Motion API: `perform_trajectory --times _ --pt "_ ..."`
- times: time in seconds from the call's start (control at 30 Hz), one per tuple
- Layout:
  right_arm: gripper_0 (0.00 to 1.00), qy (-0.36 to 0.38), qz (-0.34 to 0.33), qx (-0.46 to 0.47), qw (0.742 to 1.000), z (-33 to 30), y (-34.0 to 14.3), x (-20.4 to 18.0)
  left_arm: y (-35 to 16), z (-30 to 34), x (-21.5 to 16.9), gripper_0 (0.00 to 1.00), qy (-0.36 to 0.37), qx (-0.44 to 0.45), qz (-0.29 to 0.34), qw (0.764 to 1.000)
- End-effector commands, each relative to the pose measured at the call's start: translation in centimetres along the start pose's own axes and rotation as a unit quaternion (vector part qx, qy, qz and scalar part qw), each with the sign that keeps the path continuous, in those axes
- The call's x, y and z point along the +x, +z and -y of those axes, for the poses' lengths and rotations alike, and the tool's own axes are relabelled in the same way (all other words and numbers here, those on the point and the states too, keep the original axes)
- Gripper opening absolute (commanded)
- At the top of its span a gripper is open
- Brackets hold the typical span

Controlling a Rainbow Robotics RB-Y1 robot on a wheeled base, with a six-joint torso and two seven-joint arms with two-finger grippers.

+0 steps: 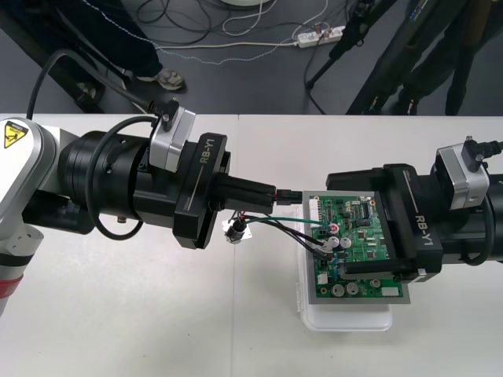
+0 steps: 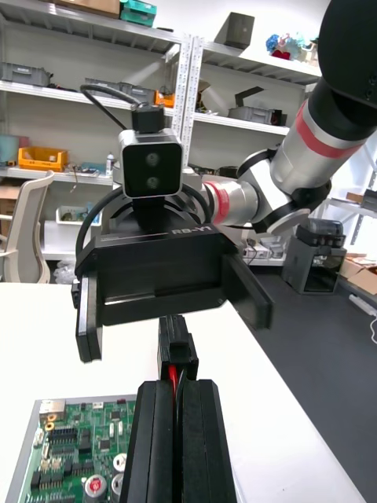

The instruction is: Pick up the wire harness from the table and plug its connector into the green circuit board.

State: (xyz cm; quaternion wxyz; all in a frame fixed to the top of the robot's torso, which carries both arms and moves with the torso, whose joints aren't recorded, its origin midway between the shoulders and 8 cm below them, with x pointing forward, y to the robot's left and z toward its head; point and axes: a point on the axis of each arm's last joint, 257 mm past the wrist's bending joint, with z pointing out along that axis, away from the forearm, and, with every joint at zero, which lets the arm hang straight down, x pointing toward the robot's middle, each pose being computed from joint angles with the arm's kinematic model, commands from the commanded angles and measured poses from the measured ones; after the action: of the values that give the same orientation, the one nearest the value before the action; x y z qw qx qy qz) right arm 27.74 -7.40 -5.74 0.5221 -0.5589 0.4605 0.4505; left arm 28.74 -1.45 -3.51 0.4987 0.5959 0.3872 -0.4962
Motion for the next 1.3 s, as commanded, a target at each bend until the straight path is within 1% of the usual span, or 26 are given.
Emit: perform_trajectory --times 0.03,0.37,0.53,0.8,1.0,1.17,1.3 --pt "1.0 -0.026 -0.032 0.0 0.999 0.5 -3.1 1.2 -2.1 1.0 1.1 0.0 0.031 0.013 -0.008 0.999" --pt "1.0 -0.031 -0.092 -0.003 0.995 1.1 -7.0 3.4 -4.4 0.5 5.1 0.0 0.035 0.018 -0.013 0.999" --pt "1.0 -0.043 -0.141 0.011 0.989 1.7 -9.0 4.8 -5.3 0.6 7.4 0.0 0.03 0.022 -0.01 0.999" --pt "1.0 -0.05 -0.202 0.019 0.978 2.1 -11.5 6.2 -5.4 0.8 11.3 0.0 0.028 0.02 -0.006 0.999" --pt "1.0 -0.055 -0.273 0.028 0.96 2.2 -14.5 8.6 -4.9 0.6 13.8 0.0 0.037 0.015 -0.003 0.999" --pt "1.0 -0.063 -0.351 0.032 0.934 2.6 -17.6 11.2 -4.3 0.2 15.7 0.0 0.053 0.011 -0.001 0.999" --pt "1.0 -0.066 -0.395 0.041 0.915 3.1 -19.6 12.7 -3.9 0.1 17.0 0.0 0.06 0.01 -0.002 0.998"
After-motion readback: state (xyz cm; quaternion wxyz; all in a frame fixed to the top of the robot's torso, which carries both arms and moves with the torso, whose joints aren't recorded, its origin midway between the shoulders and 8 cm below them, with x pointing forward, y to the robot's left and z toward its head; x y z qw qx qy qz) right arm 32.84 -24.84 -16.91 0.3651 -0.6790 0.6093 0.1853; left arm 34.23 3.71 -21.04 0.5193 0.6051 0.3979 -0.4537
